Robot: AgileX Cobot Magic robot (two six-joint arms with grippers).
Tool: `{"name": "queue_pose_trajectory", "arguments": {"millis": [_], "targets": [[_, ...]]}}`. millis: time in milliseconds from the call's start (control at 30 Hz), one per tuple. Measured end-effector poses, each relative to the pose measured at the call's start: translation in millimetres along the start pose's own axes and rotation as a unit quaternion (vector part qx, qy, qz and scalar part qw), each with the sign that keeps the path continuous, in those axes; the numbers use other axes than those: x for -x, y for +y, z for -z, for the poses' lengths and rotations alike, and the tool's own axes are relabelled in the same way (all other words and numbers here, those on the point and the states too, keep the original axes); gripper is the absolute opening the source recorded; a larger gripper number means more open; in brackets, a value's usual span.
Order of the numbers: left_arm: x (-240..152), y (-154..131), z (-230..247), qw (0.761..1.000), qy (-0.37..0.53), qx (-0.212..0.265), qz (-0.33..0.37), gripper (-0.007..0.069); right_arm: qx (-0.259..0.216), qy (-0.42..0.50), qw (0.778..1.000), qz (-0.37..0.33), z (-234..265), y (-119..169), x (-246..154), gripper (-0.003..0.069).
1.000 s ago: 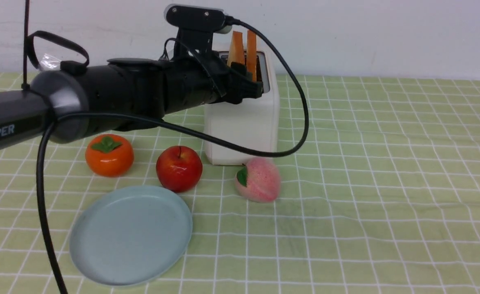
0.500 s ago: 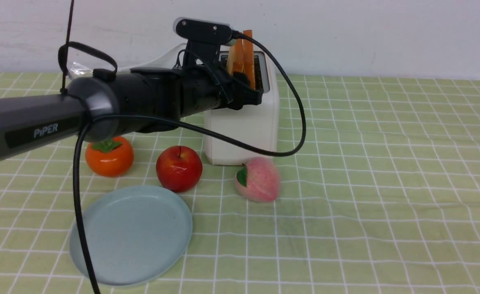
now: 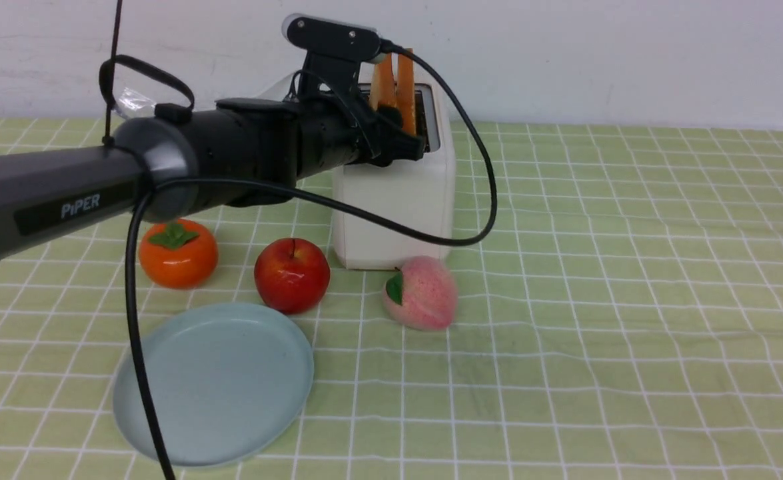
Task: Take toasted bread from bread machine on green coffee tablecloth place on plate.
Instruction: 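Reach for a toast slice standing in the toaster with the left gripper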
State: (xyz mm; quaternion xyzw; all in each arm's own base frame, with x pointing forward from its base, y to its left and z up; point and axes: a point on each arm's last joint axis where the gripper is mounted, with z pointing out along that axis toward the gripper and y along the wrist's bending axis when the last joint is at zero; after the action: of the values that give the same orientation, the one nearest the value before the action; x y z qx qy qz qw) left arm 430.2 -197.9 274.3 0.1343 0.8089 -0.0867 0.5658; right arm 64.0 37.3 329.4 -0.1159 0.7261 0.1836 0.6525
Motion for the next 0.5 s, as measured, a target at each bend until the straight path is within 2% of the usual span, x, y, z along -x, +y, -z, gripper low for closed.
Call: {"name": "queue_pose_trajectory", "arguments": {"millis": [300, 500], "targets": [[5.6, 3.9, -1.7, 1.0, -0.008, 0.009, 0.0, 0.0361, 0.0, 0.0, 1.0, 0.0, 0.0, 0.0, 0.0, 0.0062], [2.5, 20.6, -12.1, 1.0, -0.006, 0.018, 0.011, 0.0292, 0.0, 0.0, 1.0, 0.0, 0.0, 0.0, 0.0, 0.0065]]}}
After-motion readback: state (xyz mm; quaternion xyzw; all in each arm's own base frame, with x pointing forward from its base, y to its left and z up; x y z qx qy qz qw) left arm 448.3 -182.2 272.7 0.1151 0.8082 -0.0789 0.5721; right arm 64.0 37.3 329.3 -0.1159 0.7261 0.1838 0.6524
